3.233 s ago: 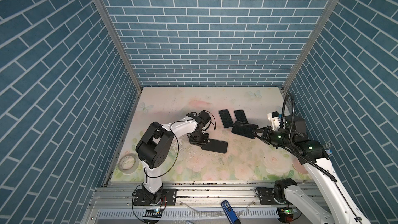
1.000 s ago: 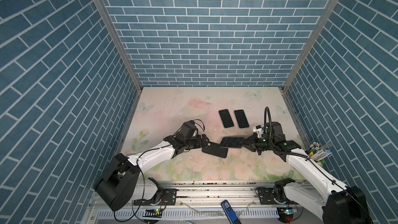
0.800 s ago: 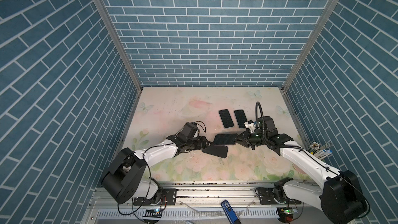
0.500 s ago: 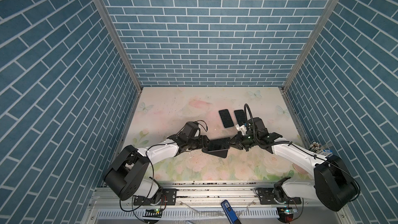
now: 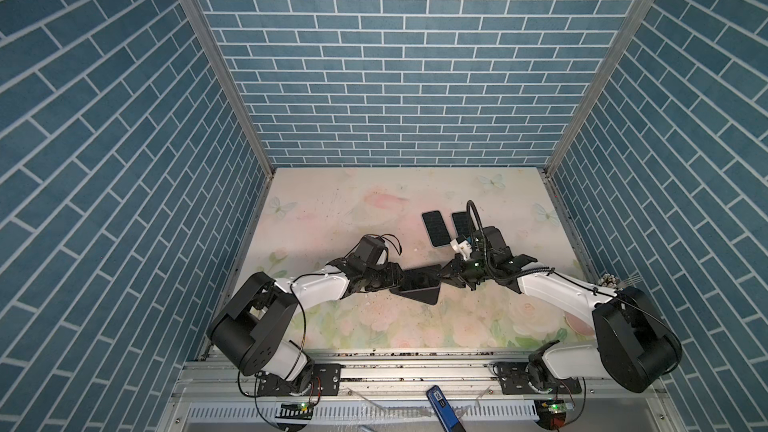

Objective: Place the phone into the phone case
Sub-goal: 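Bring the held phone over the black case with the right gripper, then tilt the phone edge into the case held by the left gripper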

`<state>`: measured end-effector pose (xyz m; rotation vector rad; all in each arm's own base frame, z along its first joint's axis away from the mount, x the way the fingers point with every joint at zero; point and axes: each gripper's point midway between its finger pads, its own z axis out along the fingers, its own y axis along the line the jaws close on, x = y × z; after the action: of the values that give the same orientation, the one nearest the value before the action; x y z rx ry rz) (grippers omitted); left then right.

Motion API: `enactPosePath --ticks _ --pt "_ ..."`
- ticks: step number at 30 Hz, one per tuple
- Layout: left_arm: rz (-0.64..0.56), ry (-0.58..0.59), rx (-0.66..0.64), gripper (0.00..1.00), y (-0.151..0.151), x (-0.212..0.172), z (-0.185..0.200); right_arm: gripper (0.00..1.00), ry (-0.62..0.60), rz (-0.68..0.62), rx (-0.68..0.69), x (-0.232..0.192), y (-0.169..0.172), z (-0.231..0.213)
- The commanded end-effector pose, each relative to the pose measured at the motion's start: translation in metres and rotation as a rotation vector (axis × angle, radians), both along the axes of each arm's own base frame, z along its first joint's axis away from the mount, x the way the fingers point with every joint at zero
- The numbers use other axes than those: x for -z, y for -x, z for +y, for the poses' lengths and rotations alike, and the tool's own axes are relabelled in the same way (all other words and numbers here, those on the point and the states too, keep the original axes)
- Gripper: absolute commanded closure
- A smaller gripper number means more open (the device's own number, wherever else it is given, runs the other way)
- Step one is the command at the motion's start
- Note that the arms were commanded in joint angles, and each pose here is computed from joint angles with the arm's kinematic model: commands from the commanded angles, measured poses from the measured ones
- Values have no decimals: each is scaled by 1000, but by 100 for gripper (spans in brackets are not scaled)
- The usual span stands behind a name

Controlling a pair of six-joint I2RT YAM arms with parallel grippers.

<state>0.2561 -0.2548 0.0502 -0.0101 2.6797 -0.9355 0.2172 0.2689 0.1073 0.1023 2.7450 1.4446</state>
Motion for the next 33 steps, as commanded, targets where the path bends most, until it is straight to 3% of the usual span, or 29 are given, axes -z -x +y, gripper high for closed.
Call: enactPosePath --ticks 1,22,27,33 --pt "5 -10 5 40 -4 0 0 100 -26 -42 -35 -1 0 5" --pt "100 25 7 41 8 23 -5 100 -3 -3 -13 18 6 0" --pt "78 31 10 42 4 10 -7 100 -7 -1 -16 20 7 3" --pt "37 -53 28 39 -9 -8 -2 100 -6 1 -16 20 8 2"
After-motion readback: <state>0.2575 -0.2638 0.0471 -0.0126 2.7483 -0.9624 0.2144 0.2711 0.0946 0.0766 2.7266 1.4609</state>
